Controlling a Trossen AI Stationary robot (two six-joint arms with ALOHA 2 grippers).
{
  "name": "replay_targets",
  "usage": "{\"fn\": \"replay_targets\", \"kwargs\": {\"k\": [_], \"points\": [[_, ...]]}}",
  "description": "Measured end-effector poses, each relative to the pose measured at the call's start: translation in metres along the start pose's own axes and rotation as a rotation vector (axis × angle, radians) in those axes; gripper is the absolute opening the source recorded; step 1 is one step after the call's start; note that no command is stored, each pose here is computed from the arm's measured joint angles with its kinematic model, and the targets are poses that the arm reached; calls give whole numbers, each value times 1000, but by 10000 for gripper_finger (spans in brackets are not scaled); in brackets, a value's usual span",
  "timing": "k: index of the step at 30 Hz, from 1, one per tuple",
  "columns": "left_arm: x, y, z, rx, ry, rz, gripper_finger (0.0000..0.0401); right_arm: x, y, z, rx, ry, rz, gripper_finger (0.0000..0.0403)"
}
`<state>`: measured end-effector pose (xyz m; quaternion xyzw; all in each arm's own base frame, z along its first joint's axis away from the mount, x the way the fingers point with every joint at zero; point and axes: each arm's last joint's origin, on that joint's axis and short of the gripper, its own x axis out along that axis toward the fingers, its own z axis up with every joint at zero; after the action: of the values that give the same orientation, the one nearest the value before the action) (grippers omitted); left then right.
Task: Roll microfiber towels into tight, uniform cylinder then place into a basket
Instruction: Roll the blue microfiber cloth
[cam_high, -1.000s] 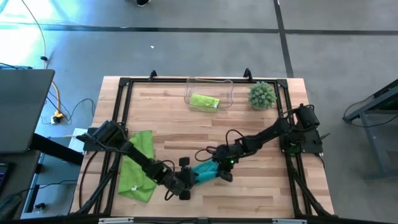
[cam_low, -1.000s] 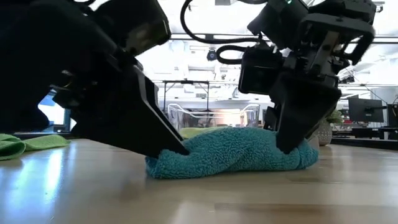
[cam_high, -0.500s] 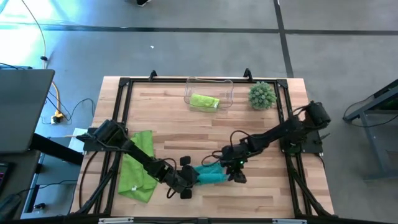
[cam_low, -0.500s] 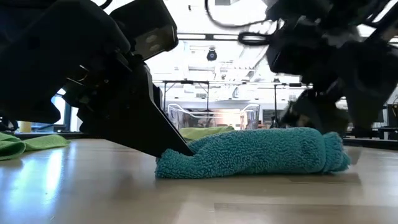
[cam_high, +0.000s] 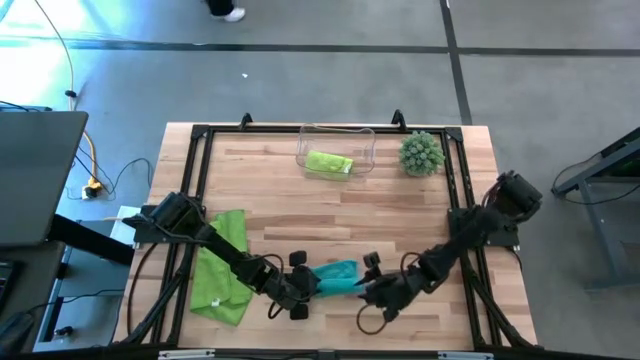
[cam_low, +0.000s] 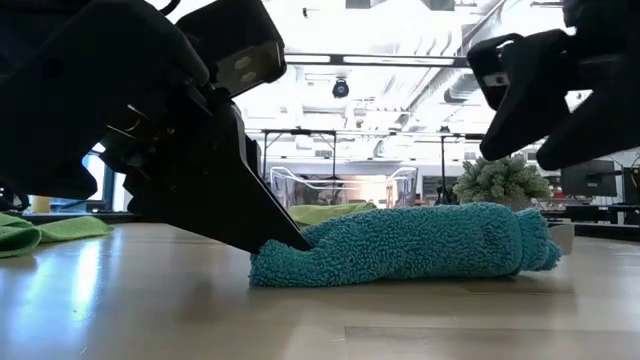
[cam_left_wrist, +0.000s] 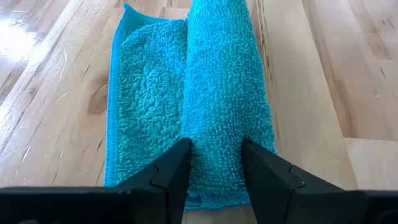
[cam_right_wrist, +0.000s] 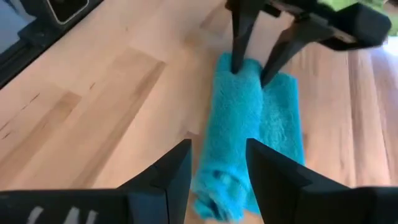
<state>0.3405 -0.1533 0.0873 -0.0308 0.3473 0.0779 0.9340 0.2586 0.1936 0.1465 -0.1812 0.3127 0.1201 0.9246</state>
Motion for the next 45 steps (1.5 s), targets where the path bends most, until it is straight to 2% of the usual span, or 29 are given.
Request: {"fn": "replay_targets", "kwargs": {"k": [6,12,23,29,38,45], "points": [[0,0,0,-15,-2,-1,131,24,12,-13,-1,-6,-14,144],[0,0,0,-31,-2,-5,131,37,11,-24,-10,28,-115,144],[0,0,0,-30,-3,-6,131,52,7,-35,10,60,-163,144],[-5,0,5,-15,-13,-11,131,52,7,-39,154,93,-156,117],[-18,0,18,40,-47,-38,131,51,7,-43,366,128,-134,11],[-40,-6,36,84,-144,-43,131,56,-6,-41,578,150,-46,11]]}}
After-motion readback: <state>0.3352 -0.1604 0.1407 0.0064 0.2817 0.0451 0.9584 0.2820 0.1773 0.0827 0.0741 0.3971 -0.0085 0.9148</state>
